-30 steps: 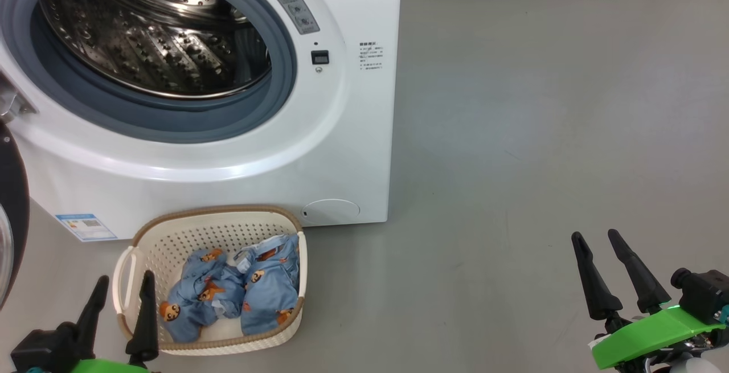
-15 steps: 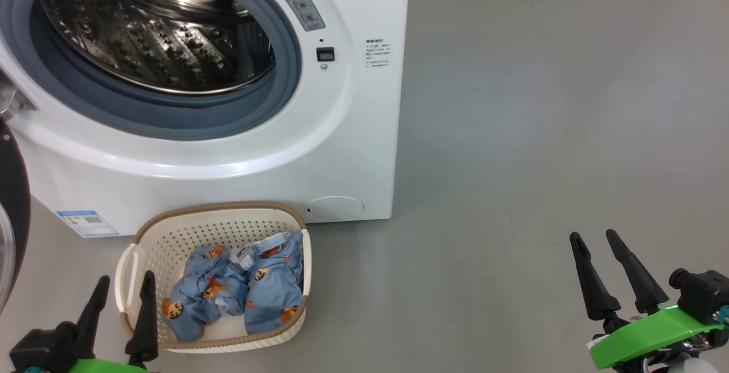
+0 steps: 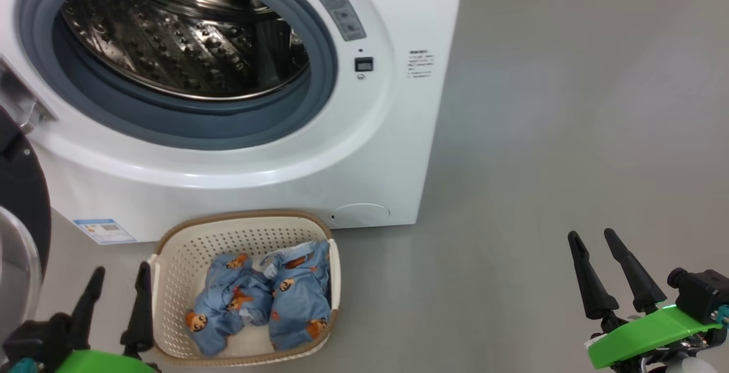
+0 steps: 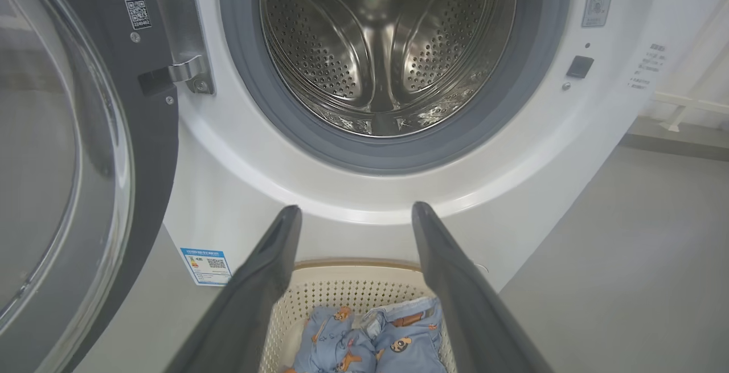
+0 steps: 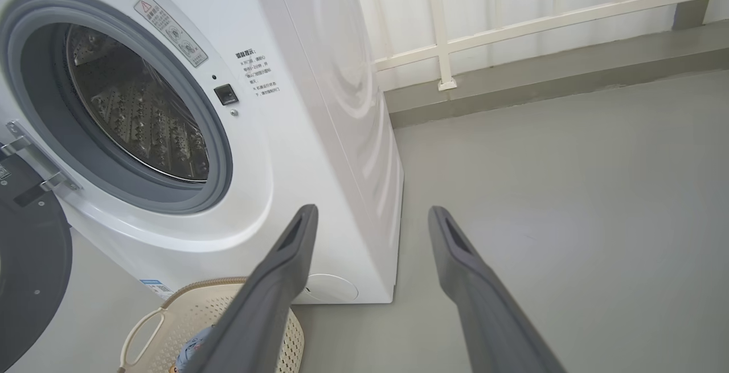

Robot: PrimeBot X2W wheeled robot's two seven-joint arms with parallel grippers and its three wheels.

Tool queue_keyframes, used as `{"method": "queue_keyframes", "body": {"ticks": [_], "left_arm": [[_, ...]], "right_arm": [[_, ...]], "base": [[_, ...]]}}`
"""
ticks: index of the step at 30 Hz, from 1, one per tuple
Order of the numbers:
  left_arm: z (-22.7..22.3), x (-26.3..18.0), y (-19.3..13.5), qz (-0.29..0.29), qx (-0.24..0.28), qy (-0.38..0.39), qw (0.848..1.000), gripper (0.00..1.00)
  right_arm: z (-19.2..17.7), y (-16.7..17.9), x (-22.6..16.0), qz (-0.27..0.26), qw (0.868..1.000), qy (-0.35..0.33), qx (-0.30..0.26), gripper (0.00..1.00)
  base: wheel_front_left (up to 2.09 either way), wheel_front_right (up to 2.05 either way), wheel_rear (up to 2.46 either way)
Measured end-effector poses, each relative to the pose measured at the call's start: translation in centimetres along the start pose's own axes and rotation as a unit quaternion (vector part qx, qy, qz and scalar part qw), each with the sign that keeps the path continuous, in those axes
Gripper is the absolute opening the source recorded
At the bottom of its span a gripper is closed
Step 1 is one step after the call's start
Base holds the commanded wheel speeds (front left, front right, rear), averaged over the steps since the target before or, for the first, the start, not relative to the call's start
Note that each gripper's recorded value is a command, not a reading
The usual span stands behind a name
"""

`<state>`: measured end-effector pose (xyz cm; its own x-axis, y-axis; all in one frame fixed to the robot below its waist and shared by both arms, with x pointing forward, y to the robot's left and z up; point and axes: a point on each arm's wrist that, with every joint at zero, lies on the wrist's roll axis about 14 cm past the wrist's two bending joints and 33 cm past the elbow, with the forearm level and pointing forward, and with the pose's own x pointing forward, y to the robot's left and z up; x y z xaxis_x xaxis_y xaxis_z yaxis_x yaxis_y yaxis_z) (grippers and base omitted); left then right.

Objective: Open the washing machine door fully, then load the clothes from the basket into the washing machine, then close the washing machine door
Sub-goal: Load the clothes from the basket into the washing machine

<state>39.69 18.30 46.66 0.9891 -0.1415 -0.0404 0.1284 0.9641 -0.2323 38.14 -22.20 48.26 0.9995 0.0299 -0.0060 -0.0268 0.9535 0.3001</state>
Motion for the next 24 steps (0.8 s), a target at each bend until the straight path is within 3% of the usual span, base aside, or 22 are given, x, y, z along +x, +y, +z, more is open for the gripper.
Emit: {"method": "queue_keyframes", "body": {"ticks": [5,15,24], "left_arm": [[0.6,0.8,0.0,-0.002,0.003,-0.009,1.000,1.00],[-0.2,0.8,-0.4,-0.002,-0.002,0.000,1.000,1.00],[-3.8,0.8,-1.1,-0.002,-0.023,0.049,0.999,1.00]], "right_arm": [[-0.4,0.0,0.1,-0.002,1.000,0.005,0.003,1.00],[-0.8,0.1,0.5,0.001,1.000,0.010,0.000,1.00],[-1.1,0.2,1.5,0.002,1.000,0.012,0.003,1.00]], "base": [[0.39,-1.02,0.64],[0.04,-0.05,0.02],[0.00,0.00,0.00]]}}
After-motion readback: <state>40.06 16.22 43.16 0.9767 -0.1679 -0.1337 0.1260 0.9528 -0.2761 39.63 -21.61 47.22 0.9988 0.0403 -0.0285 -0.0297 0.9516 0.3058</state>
